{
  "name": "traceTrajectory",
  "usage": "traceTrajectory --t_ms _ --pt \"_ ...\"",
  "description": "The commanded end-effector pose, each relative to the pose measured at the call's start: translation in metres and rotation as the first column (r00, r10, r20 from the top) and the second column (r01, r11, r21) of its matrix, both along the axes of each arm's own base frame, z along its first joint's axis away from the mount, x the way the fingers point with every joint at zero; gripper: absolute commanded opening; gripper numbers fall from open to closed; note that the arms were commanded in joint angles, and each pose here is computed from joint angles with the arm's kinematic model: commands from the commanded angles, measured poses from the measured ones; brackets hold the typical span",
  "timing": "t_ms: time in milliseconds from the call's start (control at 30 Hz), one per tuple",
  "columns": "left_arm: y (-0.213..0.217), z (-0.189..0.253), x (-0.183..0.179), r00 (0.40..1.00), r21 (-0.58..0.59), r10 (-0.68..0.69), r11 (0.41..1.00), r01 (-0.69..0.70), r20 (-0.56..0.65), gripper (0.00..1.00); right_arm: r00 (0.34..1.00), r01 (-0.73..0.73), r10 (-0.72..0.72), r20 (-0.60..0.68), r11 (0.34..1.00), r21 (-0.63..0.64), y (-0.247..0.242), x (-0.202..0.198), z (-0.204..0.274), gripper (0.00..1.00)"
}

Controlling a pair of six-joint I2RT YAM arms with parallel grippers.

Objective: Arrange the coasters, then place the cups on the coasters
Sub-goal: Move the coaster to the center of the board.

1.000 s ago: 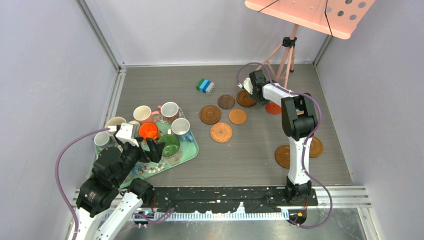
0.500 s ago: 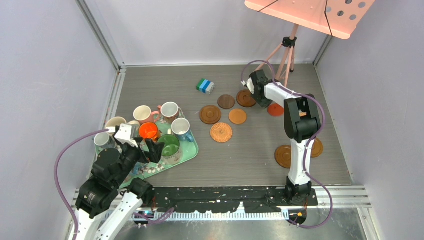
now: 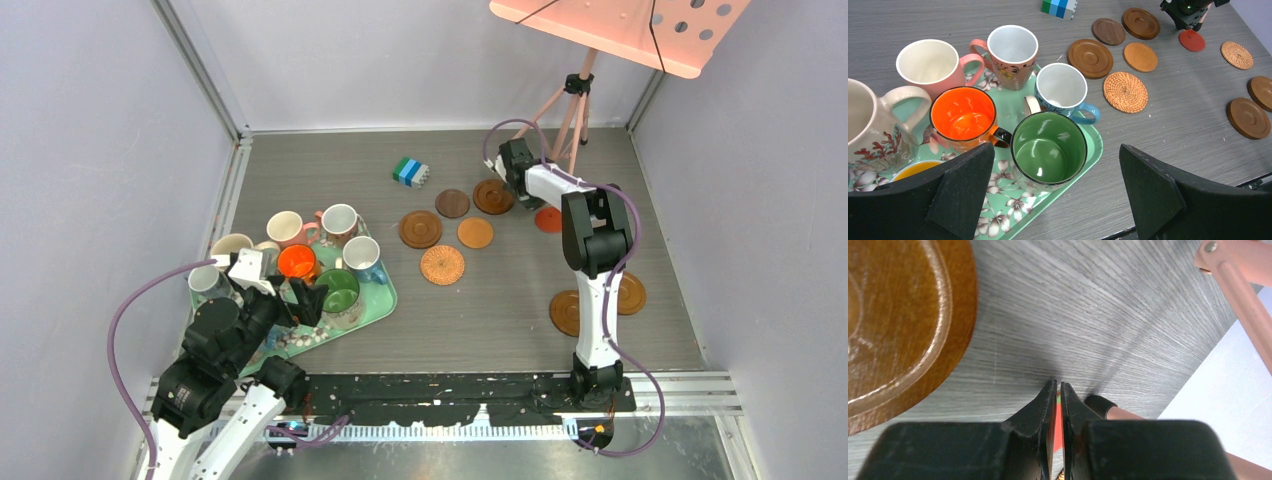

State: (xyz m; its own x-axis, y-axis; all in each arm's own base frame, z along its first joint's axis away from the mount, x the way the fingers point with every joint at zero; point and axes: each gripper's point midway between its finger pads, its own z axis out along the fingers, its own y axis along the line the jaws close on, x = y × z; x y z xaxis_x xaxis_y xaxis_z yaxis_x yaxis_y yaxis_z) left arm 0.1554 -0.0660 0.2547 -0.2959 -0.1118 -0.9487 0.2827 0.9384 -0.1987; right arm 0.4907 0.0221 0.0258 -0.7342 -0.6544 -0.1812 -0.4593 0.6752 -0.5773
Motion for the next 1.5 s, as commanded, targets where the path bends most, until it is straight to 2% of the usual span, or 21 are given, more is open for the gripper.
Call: traceTrajectory --t_ms 0,233,467,767,1067,1233,1467 --pt "0.000 0.009 0.004 0.999 -0.015 0.007 1.000 -0.006 0.039 0.99 1.000 0.025 -0.024 0.017 0.999 -0.041 -0.007 0.007 0.004 0.15" --pt "-0.001 0.009 0.004 0.999 -0.015 0.007 1.000 -0.007 0.038 0.99 0.990 0.123 -0.122 -0.076 0.992 0.009 -0.010 -0.038 -0.009 0.15" --pt "-0.001 0.009 0.004 0.999 -0.016 0.004 1.000 -0.004 0.037 0.99 0.951 0.251 -0.244 -0.192 0.968 0.015 -0.014 -0.096 -0.016 0.15" --pt "-0.001 0.008 0.005 0.999 -0.015 0.009 1.000 -0.009 0.033 0.99 0.918 0.372 -0.341 -0.200 0.917 0.142 -0.002 -0.133 -0.010 0.15" --pt "0.003 0.008 0.004 0.999 -0.018 0.025 1.000 -0.024 0.038 0.99 0.908 0.404 -0.420 0.006 0.878 0.258 -0.002 -0.094 0.032 0.16" --pt "0.004 0.009 0.004 0.999 -0.020 0.031 0.999 -0.030 0.041 0.99 0.824 0.501 -0.553 0.125 0.814 0.293 -0.034 -0.081 0.050 0.18" --pt "0.004 0.009 0.004 0.999 -0.020 0.030 0.999 -0.029 0.042 0.99 0.740 0.569 -0.647 0.182 0.748 0.342 -0.065 -0.073 0.047 0.18"
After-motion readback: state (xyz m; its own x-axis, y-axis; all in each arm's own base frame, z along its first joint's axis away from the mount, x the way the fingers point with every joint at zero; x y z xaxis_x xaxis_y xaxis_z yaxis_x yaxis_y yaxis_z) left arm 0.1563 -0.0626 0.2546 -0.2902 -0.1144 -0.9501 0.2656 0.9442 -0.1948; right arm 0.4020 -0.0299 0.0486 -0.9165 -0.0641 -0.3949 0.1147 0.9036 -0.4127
